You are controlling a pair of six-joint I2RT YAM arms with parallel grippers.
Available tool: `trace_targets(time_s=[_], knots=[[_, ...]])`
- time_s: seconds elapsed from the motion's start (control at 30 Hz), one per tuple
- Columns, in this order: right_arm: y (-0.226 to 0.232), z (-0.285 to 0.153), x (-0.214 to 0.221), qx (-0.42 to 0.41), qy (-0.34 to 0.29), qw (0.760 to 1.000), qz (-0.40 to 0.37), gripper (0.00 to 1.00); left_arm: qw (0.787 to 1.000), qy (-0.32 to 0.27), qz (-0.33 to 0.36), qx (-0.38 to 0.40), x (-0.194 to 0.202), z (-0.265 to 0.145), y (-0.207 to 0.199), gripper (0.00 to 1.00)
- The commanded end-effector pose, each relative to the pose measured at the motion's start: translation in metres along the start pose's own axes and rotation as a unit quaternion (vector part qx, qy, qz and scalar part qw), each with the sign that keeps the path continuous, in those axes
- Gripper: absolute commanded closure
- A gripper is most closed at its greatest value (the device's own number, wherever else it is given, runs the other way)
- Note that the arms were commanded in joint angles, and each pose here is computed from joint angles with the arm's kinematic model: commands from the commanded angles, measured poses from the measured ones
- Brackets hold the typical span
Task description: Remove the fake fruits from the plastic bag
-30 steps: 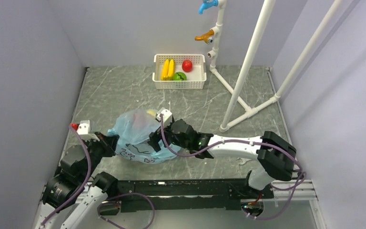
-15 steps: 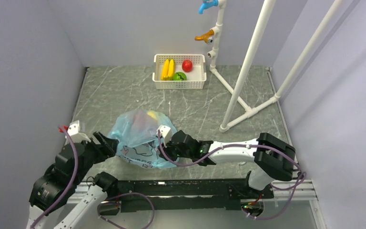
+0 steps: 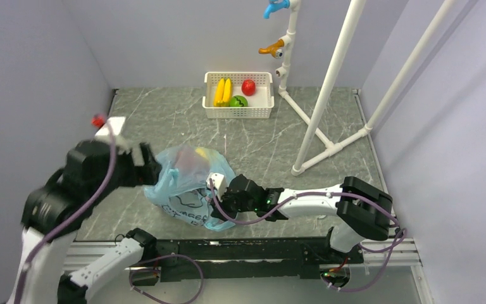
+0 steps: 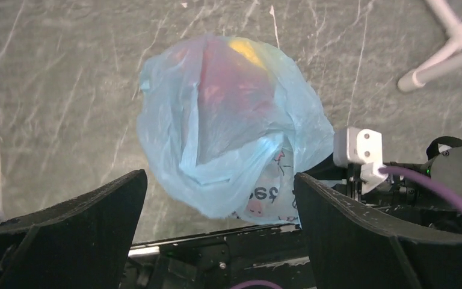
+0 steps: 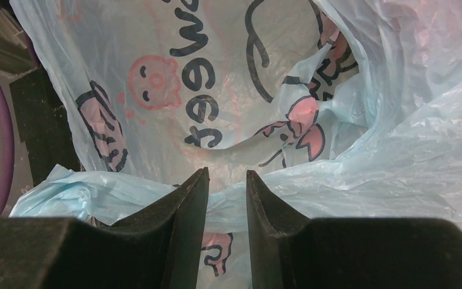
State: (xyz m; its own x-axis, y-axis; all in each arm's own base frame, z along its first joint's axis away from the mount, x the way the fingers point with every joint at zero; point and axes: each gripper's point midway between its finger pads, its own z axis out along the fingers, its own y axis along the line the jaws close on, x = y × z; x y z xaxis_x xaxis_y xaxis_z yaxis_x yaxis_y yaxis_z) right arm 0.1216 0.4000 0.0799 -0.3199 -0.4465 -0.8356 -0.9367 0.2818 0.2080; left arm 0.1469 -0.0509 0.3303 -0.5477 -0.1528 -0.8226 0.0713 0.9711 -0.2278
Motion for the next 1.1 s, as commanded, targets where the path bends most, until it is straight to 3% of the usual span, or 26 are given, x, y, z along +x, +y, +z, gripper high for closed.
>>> trace_targets(time_s=[0.0, 0.27, 0.4, 0.5, 0.7, 0.77, 0.8, 0.83, 0.87, 0.9, 1.07], knots=[[0.005, -0.002, -0.020, -0.011, -0.036, 0.999, -0.017, 0.68, 0.980, 0.131, 0.148, 0.038, -0.001, 0.073, -0.036, 0.00], [0.005, -0.009, -0.017, -0.009, -0.054, 0.998, -0.009, 0.68, 0.961, 0.193, 0.174, 0.100, 0.032, 0.111, -0.057, 0.01], [0.003, -0.009, -0.016, -0.005, -0.056, 0.998, -0.008, 0.69, 0.944, 0.264, 0.191, 0.055, 0.066, 0.116, -0.036, 0.01], [0.000, -0.010, -0.018, 0.007, -0.060, 0.998, -0.008, 0.69, 0.937, 0.286, 0.202, 0.011, 0.084, 0.114, -0.017, 0.07], [-0.011, -0.015, -0.021, 0.038, -0.066, 0.997, -0.006, 0.68, 0.950, 0.255, 0.180, -0.025, 0.087, 0.099, -0.003, 0.21], [-0.018, -0.018, -0.022, 0.052, -0.069, 0.996, -0.002, 0.68, 0.953, 0.246, 0.172, -0.033, 0.087, 0.094, 0.000, 0.31], [-0.021, -0.019, -0.024, 0.060, -0.073, 0.996, 0.000, 0.68, 0.954, 0.243, 0.169, -0.037, 0.087, 0.093, 0.002, 0.43], [-0.025, -0.021, -0.025, 0.068, -0.074, 0.995, 0.002, 0.68, 0.956, 0.236, 0.166, -0.042, 0.087, 0.091, 0.005, 0.73], [-0.029, -0.022, -0.025, 0.076, -0.074, 0.994, 0.004, 0.68, 0.958, 0.229, 0.163, -0.056, 0.085, 0.090, 0.009, 0.94], [-0.033, -0.023, -0.025, 0.084, -0.075, 0.994, 0.006, 0.68, 0.959, 0.219, 0.161, -0.074, 0.081, 0.088, 0.015, 1.00], [-0.057, -0.032, -0.022, 0.143, -0.068, 0.987, 0.016, 0.67, 0.972, 0.122, 0.113, -0.169, 0.048, 0.076, 0.042, 1.00]])
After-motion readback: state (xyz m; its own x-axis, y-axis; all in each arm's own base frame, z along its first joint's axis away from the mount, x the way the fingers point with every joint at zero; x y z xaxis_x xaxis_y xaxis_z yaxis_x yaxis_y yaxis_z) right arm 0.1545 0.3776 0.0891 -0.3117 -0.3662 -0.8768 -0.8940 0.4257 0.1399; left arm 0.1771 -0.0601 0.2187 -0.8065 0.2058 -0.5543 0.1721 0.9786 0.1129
